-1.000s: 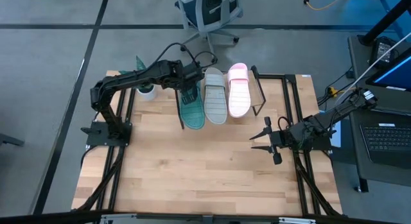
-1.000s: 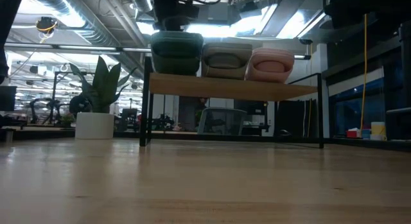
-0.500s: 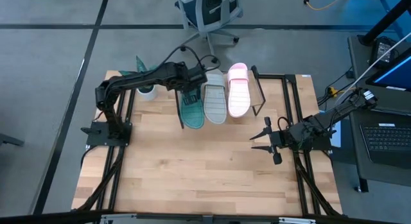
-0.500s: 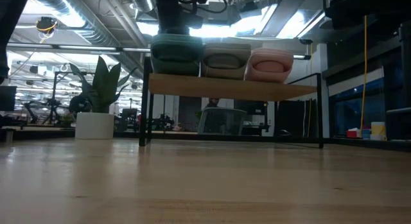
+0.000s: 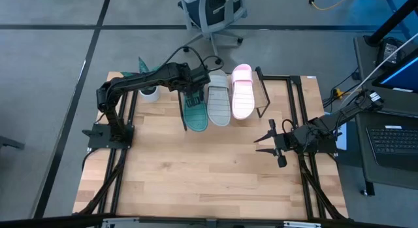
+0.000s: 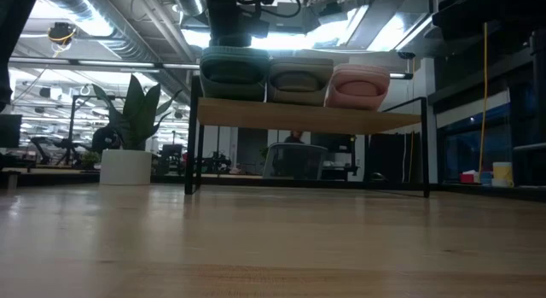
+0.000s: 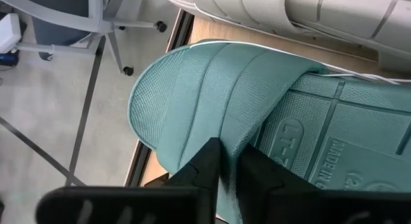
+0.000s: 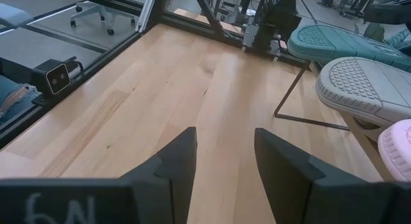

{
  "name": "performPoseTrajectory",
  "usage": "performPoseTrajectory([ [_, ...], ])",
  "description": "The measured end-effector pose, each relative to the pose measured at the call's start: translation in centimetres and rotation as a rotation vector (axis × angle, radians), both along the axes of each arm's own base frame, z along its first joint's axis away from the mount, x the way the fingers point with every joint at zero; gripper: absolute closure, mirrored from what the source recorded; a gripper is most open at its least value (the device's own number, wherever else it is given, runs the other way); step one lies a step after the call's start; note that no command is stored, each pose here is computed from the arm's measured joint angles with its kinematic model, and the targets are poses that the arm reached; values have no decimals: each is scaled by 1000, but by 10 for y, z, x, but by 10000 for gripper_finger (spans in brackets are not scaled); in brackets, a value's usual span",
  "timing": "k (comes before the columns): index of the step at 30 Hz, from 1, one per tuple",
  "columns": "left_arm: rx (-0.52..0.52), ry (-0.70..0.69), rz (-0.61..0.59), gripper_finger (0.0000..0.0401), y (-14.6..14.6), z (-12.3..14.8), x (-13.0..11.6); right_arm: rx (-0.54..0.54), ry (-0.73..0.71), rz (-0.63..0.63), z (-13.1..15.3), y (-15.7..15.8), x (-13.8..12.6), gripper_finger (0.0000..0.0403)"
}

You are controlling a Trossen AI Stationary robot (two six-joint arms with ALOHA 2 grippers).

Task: Pick and place slides into the shelf
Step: Put the green pair of slides on the shelf

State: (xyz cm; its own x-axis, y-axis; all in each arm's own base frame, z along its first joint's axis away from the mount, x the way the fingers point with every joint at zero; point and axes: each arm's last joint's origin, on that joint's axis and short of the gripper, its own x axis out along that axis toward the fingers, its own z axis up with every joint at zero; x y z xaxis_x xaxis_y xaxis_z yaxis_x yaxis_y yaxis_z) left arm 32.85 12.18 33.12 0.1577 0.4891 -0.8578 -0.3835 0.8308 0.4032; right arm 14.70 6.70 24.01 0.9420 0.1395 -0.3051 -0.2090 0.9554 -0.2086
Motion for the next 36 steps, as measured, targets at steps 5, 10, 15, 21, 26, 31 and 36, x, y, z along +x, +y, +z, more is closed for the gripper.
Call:
performPoseTrajectory([
  [5,0,-4,-3,356,-1,0,1,0,0,0,0,0,0,244],
  [10,32,7,8,350,0,1,0,0,0,0,0,0,0,244],
  [15,34,-3,29,350,0,1,0,0,1,0,0,0,0,244],
  [21,-21,-27,25,349,0,0,0,0,1,0,0,0,0,244],
  [26,-27,-30,22,332,0,0,0,0,1,0,0,0,0,244],
  [31,-28,-32,23,290,-1,1,0,0,1,0,0,0,0,244],
  [36,-25,-30,24,252,0,1,0,0,1,0,0,0,0,244],
])
